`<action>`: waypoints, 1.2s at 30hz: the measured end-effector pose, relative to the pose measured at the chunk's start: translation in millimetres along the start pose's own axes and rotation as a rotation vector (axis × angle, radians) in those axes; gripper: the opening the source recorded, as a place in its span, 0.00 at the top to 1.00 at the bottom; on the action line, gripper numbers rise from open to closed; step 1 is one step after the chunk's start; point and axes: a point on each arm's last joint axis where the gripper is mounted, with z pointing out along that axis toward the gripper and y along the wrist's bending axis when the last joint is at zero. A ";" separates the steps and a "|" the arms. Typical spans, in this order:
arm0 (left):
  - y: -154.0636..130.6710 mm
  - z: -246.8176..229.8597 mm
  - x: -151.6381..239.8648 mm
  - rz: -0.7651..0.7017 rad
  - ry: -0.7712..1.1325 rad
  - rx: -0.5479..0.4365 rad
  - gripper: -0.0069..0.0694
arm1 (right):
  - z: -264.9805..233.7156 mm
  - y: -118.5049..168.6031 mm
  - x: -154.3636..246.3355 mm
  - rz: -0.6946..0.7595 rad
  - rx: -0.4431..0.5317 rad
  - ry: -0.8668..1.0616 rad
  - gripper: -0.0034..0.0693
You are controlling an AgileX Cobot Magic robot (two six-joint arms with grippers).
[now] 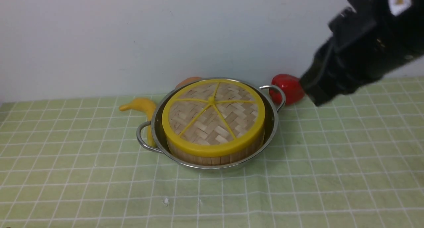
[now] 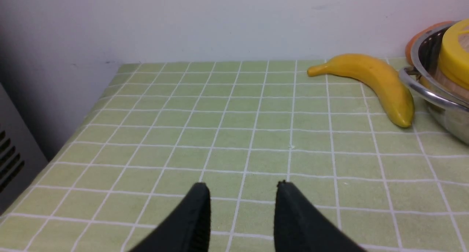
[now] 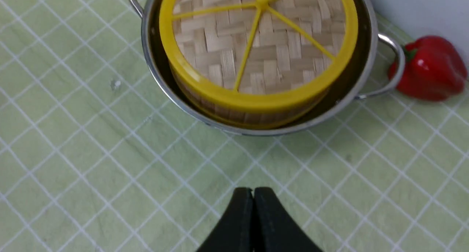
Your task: Place the steamer in the pot on the green tablecloth, and put the lid on the steamer.
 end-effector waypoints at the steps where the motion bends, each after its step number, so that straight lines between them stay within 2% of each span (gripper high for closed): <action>1: 0.0 0.0 0.0 0.000 0.000 0.000 0.59 | -9.9 -1.1 11.5 0.016 0.009 -0.039 0.94; 2: 0.0 0.0 0.0 0.000 0.000 0.000 0.59 | -6.7 -1.1 13.6 0.020 0.009 -0.034 0.94; 4: 0.0 0.0 0.0 0.000 0.000 0.000 0.59 | -23.7 -6.9 52.5 0.092 0.044 -0.149 0.93; 7: 0.0 0.0 0.0 0.000 0.000 0.000 0.59 | -42.8 -13.1 87.6 0.179 0.088 -0.309 0.92; 8: 0.0 0.0 0.0 0.000 0.000 0.000 0.59 | -40.7 -14.5 93.0 0.190 0.096 -0.307 0.92; 11: 0.0 0.0 0.0 0.000 0.000 0.000 0.59 | -56.7 -19.5 138.7 0.262 0.183 -0.489 0.90; 18: 0.0 0.0 0.0 0.000 0.000 0.000 0.59 | -46.5 -17.2 220.1 0.261 0.361 -0.597 0.87; 21: 0.0 0.0 0.0 0.000 0.000 0.000 0.59 | -37.7 -13.3 244.5 0.262 0.387 -0.620 0.87; 29: 0.0 0.0 0.0 0.000 0.000 0.000 0.59 | -22.0 -8.9 270.3 0.239 0.401 -0.748 0.84; 36: 0.0 0.0 0.0 0.000 0.000 0.000 0.59 | -3.3 -10.1 281.8 0.277 0.381 -0.712 0.81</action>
